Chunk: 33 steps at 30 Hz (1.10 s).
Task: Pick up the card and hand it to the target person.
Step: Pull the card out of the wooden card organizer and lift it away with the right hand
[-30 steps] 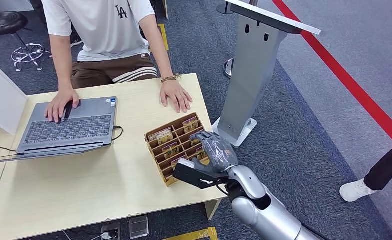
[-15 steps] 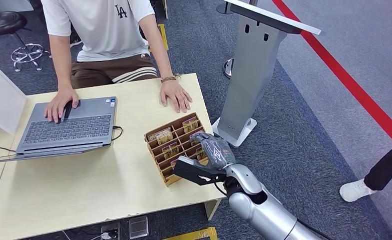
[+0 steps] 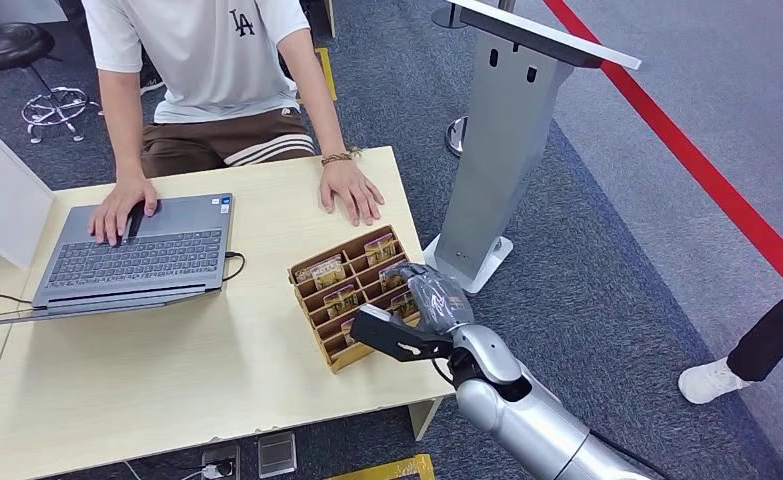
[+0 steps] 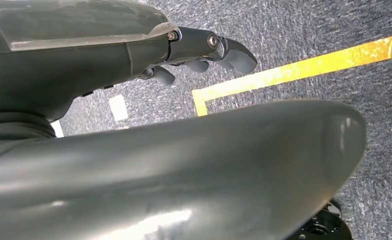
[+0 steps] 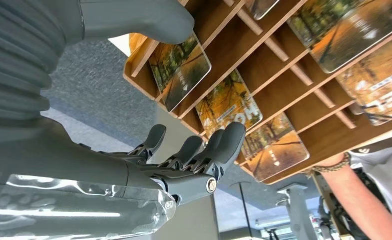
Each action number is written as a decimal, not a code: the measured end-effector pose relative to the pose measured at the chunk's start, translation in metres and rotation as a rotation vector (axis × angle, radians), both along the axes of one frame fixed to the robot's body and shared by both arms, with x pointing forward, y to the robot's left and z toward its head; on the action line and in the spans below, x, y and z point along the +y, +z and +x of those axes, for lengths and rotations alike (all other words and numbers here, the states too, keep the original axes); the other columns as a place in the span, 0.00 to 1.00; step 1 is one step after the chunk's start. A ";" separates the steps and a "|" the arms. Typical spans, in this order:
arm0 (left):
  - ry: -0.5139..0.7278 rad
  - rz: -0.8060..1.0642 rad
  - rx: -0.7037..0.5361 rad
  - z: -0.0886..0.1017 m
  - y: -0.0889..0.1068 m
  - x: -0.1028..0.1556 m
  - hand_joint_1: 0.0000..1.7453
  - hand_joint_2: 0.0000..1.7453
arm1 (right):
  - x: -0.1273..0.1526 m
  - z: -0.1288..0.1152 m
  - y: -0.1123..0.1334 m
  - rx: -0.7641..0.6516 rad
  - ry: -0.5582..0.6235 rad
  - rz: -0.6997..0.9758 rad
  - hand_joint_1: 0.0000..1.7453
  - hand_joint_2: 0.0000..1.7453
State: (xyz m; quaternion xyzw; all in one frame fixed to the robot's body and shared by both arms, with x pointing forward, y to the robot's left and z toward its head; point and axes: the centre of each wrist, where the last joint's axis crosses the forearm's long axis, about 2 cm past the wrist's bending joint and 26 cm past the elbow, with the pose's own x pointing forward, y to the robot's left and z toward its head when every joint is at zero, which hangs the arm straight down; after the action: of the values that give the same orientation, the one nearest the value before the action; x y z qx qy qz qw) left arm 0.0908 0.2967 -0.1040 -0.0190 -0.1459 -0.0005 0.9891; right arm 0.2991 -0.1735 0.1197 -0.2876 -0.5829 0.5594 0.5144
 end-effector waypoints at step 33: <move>0.006 -0.002 0.007 -0.004 -0.001 -0.001 0.00 0.00 | -0.017 -0.001 0.013 -0.051 -0.066 -0.080 0.38 1.00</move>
State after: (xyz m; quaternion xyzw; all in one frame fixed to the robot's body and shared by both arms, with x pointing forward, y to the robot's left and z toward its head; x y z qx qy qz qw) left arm 0.0867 0.2957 -0.1048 -0.0194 -0.1427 0.0028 0.9896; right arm 0.2982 -0.1909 0.1331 -0.3412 -0.5632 0.5577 0.5053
